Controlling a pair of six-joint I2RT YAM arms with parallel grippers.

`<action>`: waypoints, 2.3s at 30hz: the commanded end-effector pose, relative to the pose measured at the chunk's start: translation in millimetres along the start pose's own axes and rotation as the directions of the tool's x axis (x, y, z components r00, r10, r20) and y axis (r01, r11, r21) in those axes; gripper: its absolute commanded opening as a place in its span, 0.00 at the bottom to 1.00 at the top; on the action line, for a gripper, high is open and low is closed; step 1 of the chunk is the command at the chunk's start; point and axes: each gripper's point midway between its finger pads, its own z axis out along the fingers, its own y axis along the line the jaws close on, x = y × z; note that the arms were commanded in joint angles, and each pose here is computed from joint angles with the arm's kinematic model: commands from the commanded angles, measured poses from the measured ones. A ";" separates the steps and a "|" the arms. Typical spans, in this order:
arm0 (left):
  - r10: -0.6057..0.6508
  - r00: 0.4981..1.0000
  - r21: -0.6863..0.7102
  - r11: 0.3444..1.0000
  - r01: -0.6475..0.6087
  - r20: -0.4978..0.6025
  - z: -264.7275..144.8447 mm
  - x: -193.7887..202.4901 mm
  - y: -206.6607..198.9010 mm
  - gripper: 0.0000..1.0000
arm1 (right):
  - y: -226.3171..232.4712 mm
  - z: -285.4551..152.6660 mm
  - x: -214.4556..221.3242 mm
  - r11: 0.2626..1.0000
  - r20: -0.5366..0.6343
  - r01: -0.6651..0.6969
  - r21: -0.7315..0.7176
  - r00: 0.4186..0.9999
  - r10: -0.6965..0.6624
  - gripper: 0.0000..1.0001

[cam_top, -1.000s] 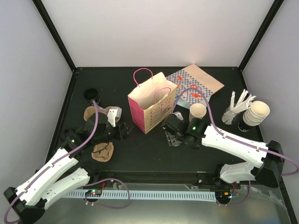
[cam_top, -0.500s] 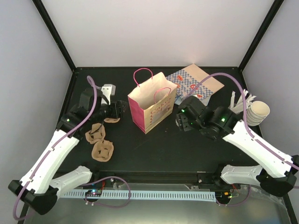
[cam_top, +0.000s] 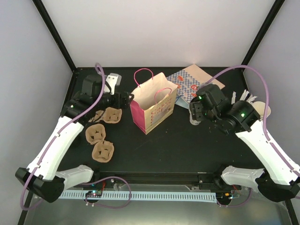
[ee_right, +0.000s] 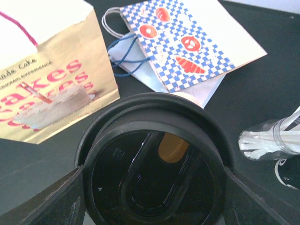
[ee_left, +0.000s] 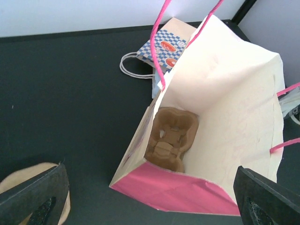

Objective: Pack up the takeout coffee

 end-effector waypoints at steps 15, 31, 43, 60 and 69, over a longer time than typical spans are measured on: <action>0.334 0.942 0.011 0.942 -0.334 0.029 12.1 -34.7 -7.2 0.99 | -12.5 -17.6 -21.0 1.000 0.062 0.003 0.016 0.998 -0.004 0.71; 0.290 0.956 0.034 0.957 -0.288 -0.038 25.9 -31.0 -3.0 0.99 | -15.7 -21.1 -19.3 1.000 0.069 -0.002 0.017 0.998 0.001 0.71; 0.265 0.962 0.037 0.964 -0.263 -0.073 31.6 -28.2 2.2 0.99 | -17.9 -27.5 -21.8 1.000 0.090 -0.004 0.011 0.996 0.003 0.71; 0.281 0.956 0.077 0.958 -0.276 -0.077 29.6 -21.9 -3.5 0.98 | -16.7 -27.2 -20.3 1.000 0.090 -0.007 0.001 0.996 0.007 0.71; 0.295 0.952 0.081 0.954 -0.289 -0.080 30.8 -21.2 -3.4 0.98 | -17.2 -28.6 -21.7 1.000 0.097 -0.003 0.001 0.995 0.003 0.71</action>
